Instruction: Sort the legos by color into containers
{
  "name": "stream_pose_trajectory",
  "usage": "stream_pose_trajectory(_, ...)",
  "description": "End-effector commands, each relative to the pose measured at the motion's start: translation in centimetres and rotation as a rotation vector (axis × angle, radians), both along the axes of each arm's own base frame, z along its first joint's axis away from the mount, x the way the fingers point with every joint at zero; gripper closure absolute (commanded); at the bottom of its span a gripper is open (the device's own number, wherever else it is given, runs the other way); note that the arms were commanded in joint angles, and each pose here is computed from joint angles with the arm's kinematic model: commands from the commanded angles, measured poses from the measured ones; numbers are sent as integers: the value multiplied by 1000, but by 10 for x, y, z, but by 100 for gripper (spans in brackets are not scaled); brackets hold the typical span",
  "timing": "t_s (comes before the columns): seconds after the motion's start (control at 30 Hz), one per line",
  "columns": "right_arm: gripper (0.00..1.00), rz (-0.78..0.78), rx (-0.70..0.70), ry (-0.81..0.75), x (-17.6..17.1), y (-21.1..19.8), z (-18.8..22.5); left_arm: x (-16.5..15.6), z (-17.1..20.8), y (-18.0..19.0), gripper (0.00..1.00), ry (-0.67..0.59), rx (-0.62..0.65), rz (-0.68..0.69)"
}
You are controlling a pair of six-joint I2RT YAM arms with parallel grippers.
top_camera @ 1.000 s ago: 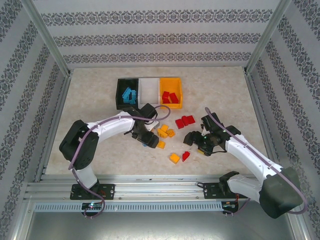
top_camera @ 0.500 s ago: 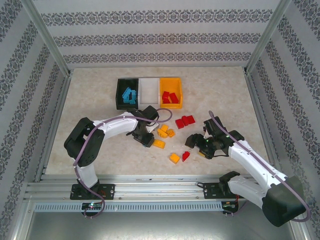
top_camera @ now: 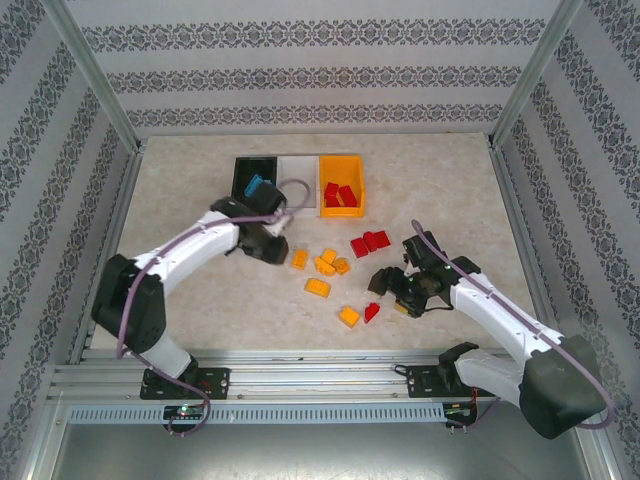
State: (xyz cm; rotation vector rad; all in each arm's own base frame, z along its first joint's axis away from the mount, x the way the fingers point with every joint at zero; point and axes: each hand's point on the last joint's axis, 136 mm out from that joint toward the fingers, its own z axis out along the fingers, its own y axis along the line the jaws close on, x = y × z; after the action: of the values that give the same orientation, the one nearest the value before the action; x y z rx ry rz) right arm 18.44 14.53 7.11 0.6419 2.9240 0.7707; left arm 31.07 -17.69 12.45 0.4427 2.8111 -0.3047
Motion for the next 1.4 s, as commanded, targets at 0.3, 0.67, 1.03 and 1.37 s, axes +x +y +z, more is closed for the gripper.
stream_pose_trajectory(0.3, 23, 14, -12, -67, 21, 12, 25, 147, 30, 72, 73, -66, 47, 331)
stream_pose_trajectory(0.67, 21, -27, -56, -60, 5, -5, 28, 192, -6, 80, 72, -33, 63, 376)
stream_pose_trajectory(1.03, 19, -18, -50, -53, 12, 0, 26, 187, 16, 85, 46, -71, 72, 382)
stream_pose_trajectory(1.37, 21, -6, -89, -1, 7, -2, 19, 148, 65, 80, 43, -134, 18, 360)
